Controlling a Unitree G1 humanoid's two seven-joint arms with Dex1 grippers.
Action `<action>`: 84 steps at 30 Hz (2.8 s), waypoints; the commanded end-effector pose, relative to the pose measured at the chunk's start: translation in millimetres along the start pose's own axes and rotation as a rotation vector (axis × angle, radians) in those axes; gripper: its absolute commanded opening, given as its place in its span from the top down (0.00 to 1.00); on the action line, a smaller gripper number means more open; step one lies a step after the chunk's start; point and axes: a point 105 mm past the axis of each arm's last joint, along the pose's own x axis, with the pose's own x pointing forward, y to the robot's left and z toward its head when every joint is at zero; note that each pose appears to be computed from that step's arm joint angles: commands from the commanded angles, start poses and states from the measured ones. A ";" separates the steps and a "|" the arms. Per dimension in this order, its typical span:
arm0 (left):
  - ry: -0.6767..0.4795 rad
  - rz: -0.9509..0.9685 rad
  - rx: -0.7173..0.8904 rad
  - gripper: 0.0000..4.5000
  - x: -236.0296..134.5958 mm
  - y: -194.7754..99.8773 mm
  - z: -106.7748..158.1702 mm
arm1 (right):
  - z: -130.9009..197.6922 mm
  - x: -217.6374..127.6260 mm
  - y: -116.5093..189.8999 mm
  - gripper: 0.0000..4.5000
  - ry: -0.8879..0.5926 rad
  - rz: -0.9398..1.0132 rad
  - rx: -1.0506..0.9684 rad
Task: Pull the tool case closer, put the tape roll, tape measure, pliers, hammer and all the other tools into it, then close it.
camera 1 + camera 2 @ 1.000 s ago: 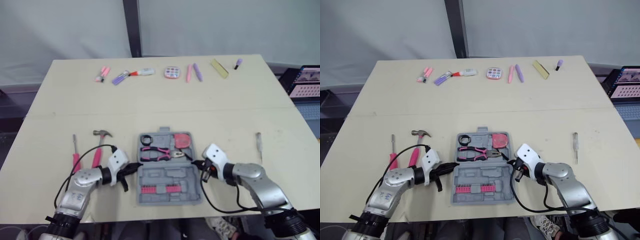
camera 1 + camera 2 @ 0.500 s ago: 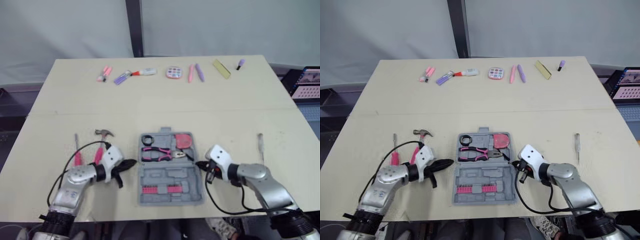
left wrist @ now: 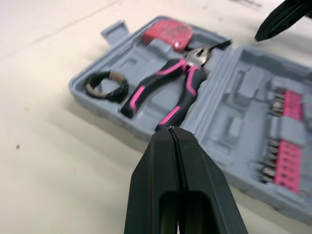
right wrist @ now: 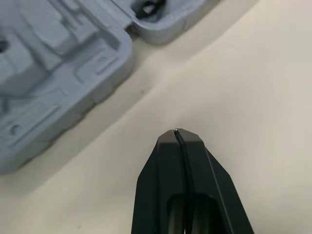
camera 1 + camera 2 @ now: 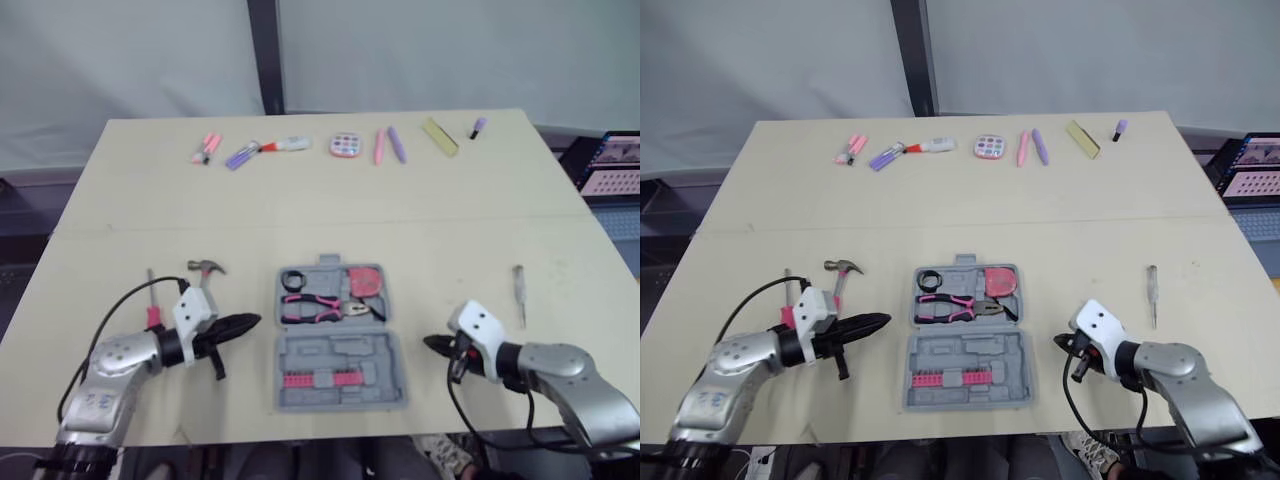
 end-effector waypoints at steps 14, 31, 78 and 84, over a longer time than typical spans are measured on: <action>0.046 0.215 -0.040 0.00 -78.8 -33.7 -26.1 | -8.8 -31.5 43.4 0.01 -0.054 0.127 0.116; 0.051 0.202 -0.057 0.00 -90.2 -47.6 -36.2 | -14.5 -31.2 43.8 0.01 -0.049 0.123 0.110; -0.175 -0.245 0.072 0.00 -6.9 -62.4 48.5 | -42.0 -56.9 -132.1 0.01 -0.050 -0.841 0.612; -0.175 -0.228 0.079 0.00 -5.8 -63.0 49.9 | -43.1 -46.7 -143.4 0.01 -0.039 -0.836 0.613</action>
